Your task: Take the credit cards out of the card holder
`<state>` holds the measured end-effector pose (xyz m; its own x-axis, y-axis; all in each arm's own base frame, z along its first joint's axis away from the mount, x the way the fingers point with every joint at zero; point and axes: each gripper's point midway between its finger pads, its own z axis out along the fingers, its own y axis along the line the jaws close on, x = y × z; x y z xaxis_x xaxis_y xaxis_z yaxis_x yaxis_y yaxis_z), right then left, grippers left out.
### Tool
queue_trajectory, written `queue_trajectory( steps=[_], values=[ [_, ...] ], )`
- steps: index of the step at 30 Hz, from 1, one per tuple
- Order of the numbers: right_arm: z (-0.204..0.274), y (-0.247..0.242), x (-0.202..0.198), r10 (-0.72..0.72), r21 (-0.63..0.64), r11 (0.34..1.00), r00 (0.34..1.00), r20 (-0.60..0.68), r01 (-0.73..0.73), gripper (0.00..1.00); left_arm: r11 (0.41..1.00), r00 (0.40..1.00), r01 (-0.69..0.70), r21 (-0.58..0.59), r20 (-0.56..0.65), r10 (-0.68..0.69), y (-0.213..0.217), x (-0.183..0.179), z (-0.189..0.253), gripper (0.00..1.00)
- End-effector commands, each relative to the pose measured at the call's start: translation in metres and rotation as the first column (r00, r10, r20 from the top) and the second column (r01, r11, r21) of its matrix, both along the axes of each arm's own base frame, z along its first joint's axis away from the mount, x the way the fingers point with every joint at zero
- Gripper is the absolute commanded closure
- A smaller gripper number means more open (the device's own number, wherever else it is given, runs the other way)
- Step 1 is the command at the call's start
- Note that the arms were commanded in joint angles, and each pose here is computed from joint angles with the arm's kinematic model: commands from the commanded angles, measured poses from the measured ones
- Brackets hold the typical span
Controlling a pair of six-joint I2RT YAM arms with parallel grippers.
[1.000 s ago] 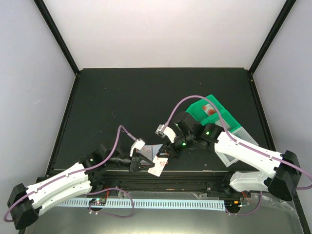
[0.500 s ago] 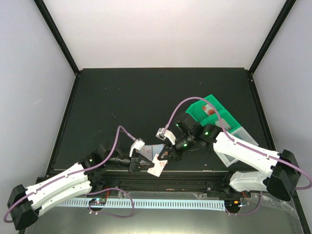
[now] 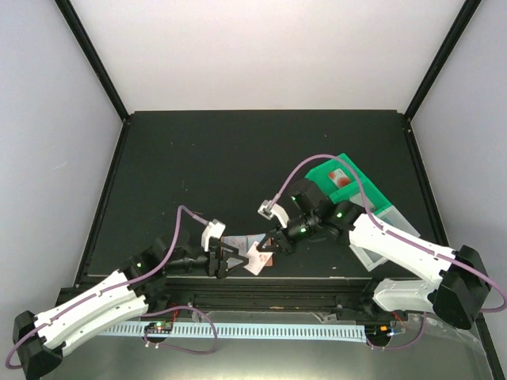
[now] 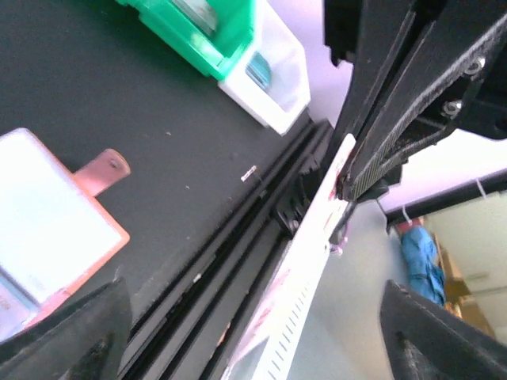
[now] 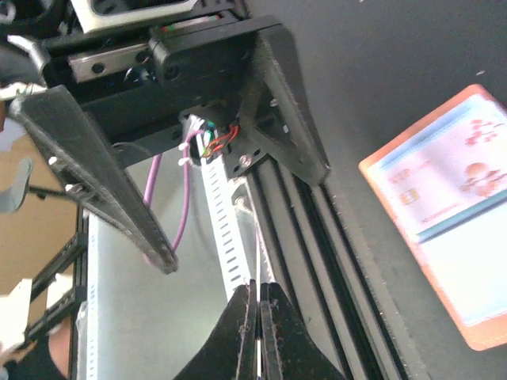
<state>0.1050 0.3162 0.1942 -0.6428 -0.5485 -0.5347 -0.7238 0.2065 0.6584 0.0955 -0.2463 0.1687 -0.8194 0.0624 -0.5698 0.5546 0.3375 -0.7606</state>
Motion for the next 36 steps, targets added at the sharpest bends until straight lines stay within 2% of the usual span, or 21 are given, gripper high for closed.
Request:
queue_trajectory(
  steps=[1, 4, 7, 12, 18, 24, 27, 30, 32, 36],
  values=[
    [0.008, -0.006, 0.027, -0.145, 0.016, 0.989, 0.989, 0.006, 0.145, 0.99, 0.982, 0.981, -0.186, 0.032, 0.058, 0.184, 0.017, 0.027, 0.017, 0.04],
    [0.006, -0.018, 0.054, -0.288, 0.005, 0.958, 0.957, -0.028, 0.288, 0.99, 0.965, 0.965, -0.253, 0.064, 0.083, 0.248, 0.026, 0.036, 0.019, 0.01],
    [-0.002, -0.041, 0.087, -0.46, -0.026, 0.888, 0.887, -0.031, 0.459, 0.99, 0.952, 0.953, -0.294, 0.09, 0.104, 0.284, 0.032, 0.041, 0.021, 0.01],
    [-0.005, -0.086, 0.127, -0.693, -0.07, 0.717, 0.72, 0.037, 0.694, 0.99, 0.931, 0.939, -0.337, 0.138, 0.117, 0.323, 0.041, 0.046, 0.02, 0.01],
    [-0.004, -0.153, 0.157, -0.881, -0.084, 0.452, 0.46, 0.116, 0.888, 0.99, 0.891, 0.907, -0.416, 0.185, 0.152, 0.392, 0.056, 0.055, 0.018, 0.01],
    [-0.002, -0.235, 0.168, -0.956, -0.095, 0.139, 0.158, 0.247, 0.986, 0.99, 0.876, 0.892, -0.439, 0.2, 0.212, 0.398, 0.06, 0.061, 0.019, 0.01],
    [0.004, -0.275, 0.17, -0.946, -0.07, -0.038, -0.013, 0.323, 0.997, 0.99, 0.879, 0.894, -0.433, 0.201, 0.22, 0.391, 0.059, 0.061, 0.022, 0.01],
    [0.006, -0.305, 0.171, -0.913, -0.044, -0.171, -0.142, 0.383, 0.984, 0.99, 0.882, 0.895, -0.428, 0.197, 0.227, 0.384, 0.059, 0.061, 0.024, 0.01],
    [0.005, -0.318, 0.175, -0.896, -0.038, -0.225, -0.191, 0.401, 0.974, 0.99, 0.888, 0.899, -0.419, 0.192, 0.227, 0.375, 0.058, 0.059, 0.026, 0.01],
    [-0.007, -0.325, 0.188, -0.895, -0.073, -0.257, -0.209, 0.395, 0.964, 0.99, 0.893, 0.902, -0.414, 0.177, 0.213, 0.376, 0.057, 0.058, 0.028, 0.01]
  ],
)
